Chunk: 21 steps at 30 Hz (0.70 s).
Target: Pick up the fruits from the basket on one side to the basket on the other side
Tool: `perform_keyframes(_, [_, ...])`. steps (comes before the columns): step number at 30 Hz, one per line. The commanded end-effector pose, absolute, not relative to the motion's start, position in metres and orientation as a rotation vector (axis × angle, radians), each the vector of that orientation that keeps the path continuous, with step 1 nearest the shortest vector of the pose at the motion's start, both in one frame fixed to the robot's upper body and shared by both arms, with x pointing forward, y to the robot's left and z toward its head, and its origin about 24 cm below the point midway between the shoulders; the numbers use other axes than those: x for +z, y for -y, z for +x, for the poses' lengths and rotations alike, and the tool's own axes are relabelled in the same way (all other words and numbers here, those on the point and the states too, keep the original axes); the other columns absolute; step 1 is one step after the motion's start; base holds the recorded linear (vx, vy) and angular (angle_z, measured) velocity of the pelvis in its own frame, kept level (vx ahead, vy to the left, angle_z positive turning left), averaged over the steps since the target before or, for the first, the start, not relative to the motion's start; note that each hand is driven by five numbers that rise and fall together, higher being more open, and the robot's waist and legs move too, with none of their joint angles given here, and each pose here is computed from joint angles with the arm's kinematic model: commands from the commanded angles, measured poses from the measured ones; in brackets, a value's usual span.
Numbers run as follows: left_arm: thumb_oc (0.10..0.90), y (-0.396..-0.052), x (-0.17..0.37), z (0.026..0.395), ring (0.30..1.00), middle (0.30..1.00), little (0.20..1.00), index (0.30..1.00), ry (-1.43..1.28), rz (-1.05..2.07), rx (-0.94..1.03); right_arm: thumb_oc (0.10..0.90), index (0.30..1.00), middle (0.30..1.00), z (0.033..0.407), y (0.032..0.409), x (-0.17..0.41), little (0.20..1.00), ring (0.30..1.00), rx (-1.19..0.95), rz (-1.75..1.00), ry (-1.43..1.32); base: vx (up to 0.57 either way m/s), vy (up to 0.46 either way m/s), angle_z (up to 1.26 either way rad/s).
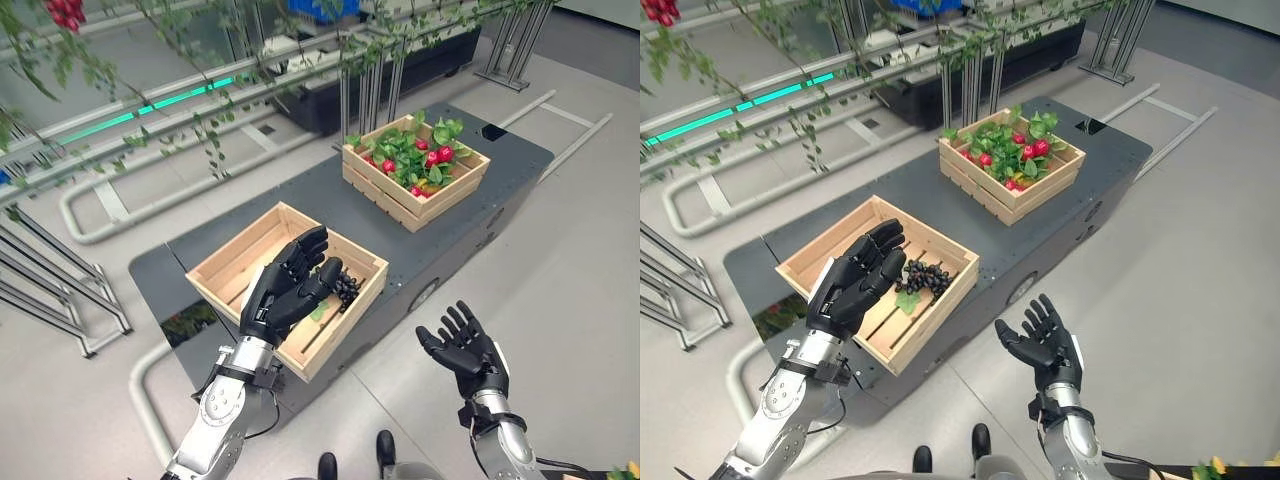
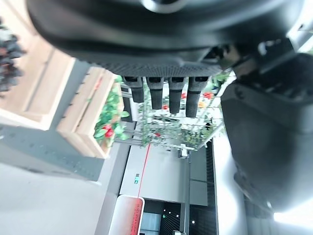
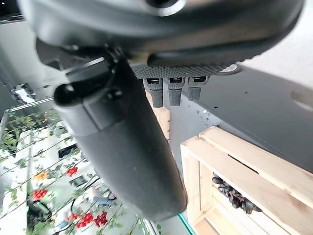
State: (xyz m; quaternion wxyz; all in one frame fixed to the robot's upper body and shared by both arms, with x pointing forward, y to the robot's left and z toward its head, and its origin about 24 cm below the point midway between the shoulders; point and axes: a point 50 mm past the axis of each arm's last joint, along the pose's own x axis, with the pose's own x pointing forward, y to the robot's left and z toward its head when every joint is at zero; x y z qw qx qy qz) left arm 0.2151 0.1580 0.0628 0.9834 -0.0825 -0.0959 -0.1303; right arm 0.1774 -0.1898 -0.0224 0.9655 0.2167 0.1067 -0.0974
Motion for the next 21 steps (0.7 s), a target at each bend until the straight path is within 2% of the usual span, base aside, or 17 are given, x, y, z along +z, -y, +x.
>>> perform_keyframes(1, [0.800, -0.157, 0.107, 0.225, 0.900, 0.900, 0.900, 0.900, 0.471, -0.173, -0.301, 0.800, 0.900, 0.900, 0.205, 0.187, 0.021, 0.900, 0.900, -0.075, 0.483, 0.044, 0.03, 0.159, -0.01])
perform_keyframes(11, [0.800, -0.169, 0.114, 0.231, 0.900, 0.900, 0.900, 0.900, 0.465, -0.153, -0.319, 0.800, 0.900, 0.900, 0.205, 0.188, 0.025, 0.900, 0.900, -0.026, 0.505, 0.068, 0.01, 0.061, -0.09])
perform_keyframes(15, [0.800, -0.160, 0.113, 0.231, 0.900, 0.900, 0.900, 0.900, 0.453, -0.146, -0.347, 0.800, 0.900, 0.900, 0.205, 0.187, 0.025, 0.900, 0.900, -0.030, 0.511, 0.087, 0.08, -0.207, 0.35])
perform_keyframes(21, [0.800, -0.166, 0.114, 0.227, 0.900, 0.900, 0.900, 0.900, 0.469, -0.115, -0.309, 0.800, 0.900, 0.900, 0.214, 0.182, 0.037, 0.900, 0.900, -0.012, 0.518, 0.098, 0.09, -0.359, 0.19])
